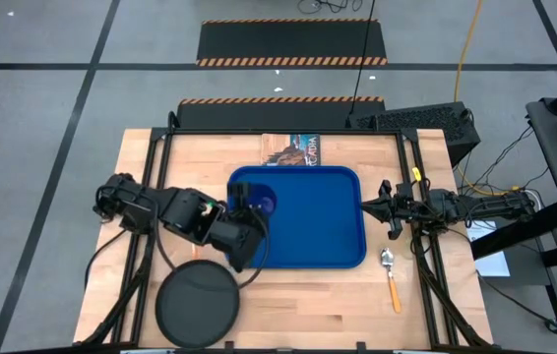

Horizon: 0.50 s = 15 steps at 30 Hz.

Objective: Pick and place plate/cup/fork/spoon on tray
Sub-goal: Put the purple glass on the blue serving tray

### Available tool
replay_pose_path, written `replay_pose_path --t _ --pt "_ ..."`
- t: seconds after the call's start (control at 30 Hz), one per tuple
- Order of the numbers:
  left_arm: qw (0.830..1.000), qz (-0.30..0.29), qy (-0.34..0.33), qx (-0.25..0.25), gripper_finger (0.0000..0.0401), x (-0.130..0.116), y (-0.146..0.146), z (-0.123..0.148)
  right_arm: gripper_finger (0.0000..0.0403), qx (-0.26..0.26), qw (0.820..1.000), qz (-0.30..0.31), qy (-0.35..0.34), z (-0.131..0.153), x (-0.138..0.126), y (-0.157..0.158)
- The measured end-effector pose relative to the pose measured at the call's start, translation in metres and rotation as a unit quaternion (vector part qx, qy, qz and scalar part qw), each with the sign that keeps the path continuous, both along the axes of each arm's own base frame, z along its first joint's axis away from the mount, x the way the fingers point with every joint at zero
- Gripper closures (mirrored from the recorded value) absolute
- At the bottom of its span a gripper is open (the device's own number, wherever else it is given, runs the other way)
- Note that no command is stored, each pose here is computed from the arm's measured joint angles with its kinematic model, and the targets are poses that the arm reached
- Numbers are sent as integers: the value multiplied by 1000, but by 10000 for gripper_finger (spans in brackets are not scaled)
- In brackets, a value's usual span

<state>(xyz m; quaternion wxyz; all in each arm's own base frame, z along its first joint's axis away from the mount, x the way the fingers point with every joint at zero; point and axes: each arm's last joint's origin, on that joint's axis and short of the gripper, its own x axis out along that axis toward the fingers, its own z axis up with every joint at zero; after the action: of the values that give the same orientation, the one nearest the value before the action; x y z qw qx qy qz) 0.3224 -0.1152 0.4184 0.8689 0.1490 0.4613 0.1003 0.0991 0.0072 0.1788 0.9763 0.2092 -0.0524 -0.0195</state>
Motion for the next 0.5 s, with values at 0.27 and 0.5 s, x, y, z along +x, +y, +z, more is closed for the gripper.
replay_pose_path --t 0.27,0.5 --pt "998 43 33 15 394 4 32 -3 403 0 1000 0 0 0 0 0" --pt "996 85 39 11 389 11 67 -3 403 0 1000 1 0 0 0 0"
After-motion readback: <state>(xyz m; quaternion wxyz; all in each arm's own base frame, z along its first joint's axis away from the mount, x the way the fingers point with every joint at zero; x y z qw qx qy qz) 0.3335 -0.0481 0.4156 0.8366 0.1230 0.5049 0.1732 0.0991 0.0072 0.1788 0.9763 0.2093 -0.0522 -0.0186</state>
